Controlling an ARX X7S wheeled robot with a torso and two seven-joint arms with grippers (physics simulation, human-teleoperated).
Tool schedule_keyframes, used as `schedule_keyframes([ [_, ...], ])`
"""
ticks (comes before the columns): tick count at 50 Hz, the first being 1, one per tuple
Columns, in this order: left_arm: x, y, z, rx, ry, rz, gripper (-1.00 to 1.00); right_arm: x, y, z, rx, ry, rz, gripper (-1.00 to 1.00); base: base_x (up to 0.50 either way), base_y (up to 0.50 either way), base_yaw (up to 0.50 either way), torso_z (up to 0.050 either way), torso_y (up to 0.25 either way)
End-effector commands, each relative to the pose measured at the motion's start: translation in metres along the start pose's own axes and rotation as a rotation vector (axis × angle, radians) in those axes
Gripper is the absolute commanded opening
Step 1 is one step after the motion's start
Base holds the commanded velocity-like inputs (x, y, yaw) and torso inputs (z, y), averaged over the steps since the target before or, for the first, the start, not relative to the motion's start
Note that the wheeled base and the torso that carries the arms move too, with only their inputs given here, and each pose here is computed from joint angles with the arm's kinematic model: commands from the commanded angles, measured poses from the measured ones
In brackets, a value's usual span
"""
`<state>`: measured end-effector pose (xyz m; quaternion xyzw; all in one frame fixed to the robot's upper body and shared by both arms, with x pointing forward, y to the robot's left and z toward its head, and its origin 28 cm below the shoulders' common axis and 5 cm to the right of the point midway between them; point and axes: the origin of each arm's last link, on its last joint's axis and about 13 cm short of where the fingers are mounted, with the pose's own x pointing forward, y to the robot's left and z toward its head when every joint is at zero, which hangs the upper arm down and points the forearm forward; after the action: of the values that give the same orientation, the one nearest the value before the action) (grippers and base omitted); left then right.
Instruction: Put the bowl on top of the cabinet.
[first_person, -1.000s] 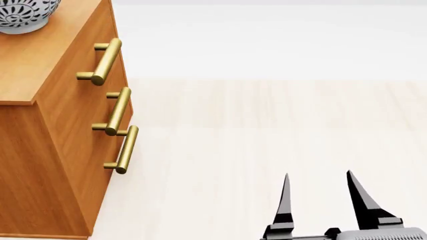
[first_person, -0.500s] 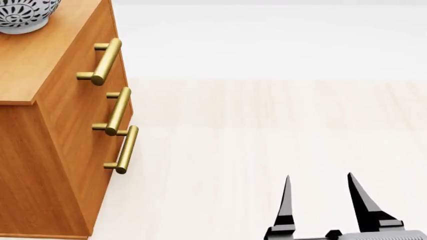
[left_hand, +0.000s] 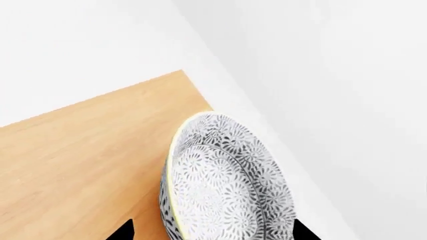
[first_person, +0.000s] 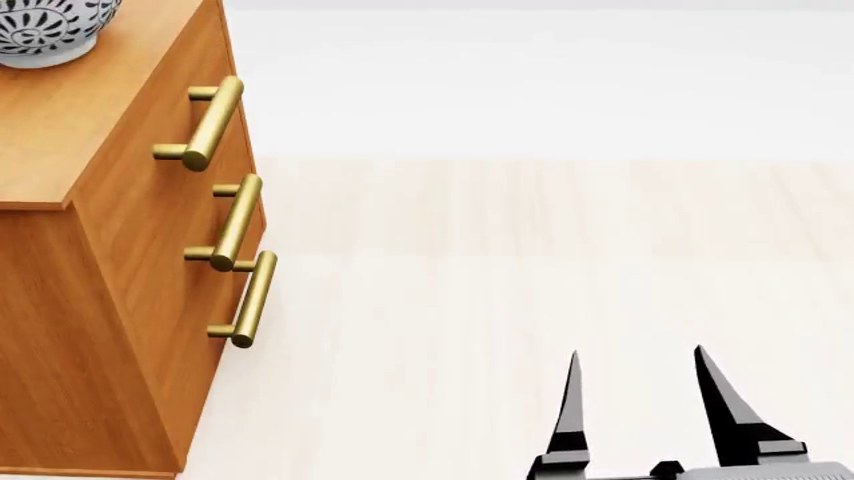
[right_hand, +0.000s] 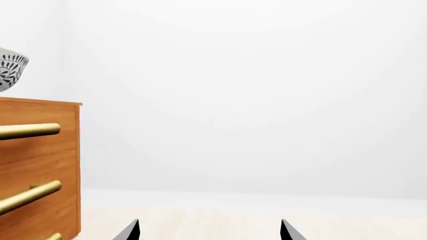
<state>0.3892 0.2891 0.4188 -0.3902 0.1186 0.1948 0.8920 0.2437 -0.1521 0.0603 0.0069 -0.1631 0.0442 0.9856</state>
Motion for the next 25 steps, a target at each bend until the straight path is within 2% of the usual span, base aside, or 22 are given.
schedule_keyframes([
  [1, -0.019, -0.017, 0.012, 0.045, -0.074, -0.029, 1.0, 0.0, 0.001, 0.001, -0.001, -0.002, 0.004, 1.0, 0.0, 0.0, 0.0, 0.0, 0.0],
  [11, -0.039, -0.034, 0.024, 0.103, -0.172, -0.047, 1.0, -0.001, 0.001, 0.001, 0.003, -0.005, 0.002, 1.0, 0.0, 0.0, 0.0, 0.0, 0.0],
  [14, -0.046, -0.04, 0.025, 0.135, -0.205, -0.066, 1.0, -0.001, 0.001, 0.001, 0.002, -0.004, 0.003, 1.0, 0.0, 0.0, 0.0, 0.0, 0.0],
  [15, -0.047, -0.043, 0.024, 0.181, -0.243, -0.041, 1.0, -0.002, 0.001, 0.001, 0.002, -0.006, 0.005, 1.0, 0.0, 0.0, 0.0, 0.0, 0.0],
  [16, -0.048, -0.043, 0.024, 0.165, -0.234, -0.054, 1.0, -0.002, 0.001, 0.002, 0.002, -0.007, 0.004, 1.0, 0.0, 0.0, 0.0, 0.0, 0.0],
  [17, -0.049, -0.045, 0.022, 0.203, -0.24, -0.054, 1.0, -0.002, 0.001, 0.001, 0.003, -0.008, 0.004, 1.0, 0.0, 0.0, 0.0, 0.0, 0.0],
  [20, -0.051, -0.048, 0.023, 0.199, -0.252, -0.055, 1.0, -0.003, 0.001, 0.0, 0.002, -0.005, 0.001, 1.0, 0.0, 0.0, 0.0, 0.0, 0.0],
  [24, -0.057, -0.055, 0.021, 0.25, -0.293, -0.06, 1.0, -0.003, 0.0, 0.0, 0.006, -0.007, 0.0, 1.0, 0.0, 0.0, 0.0, 0.0, 0.0],
  [25, -0.058, -0.057, 0.021, 0.284, -0.322, -0.05, 1.0, -0.004, 0.001, 0.0, 0.006, -0.008, 0.0, 1.0, 0.0, 0.0, 0.0, 0.0, 0.0],
])
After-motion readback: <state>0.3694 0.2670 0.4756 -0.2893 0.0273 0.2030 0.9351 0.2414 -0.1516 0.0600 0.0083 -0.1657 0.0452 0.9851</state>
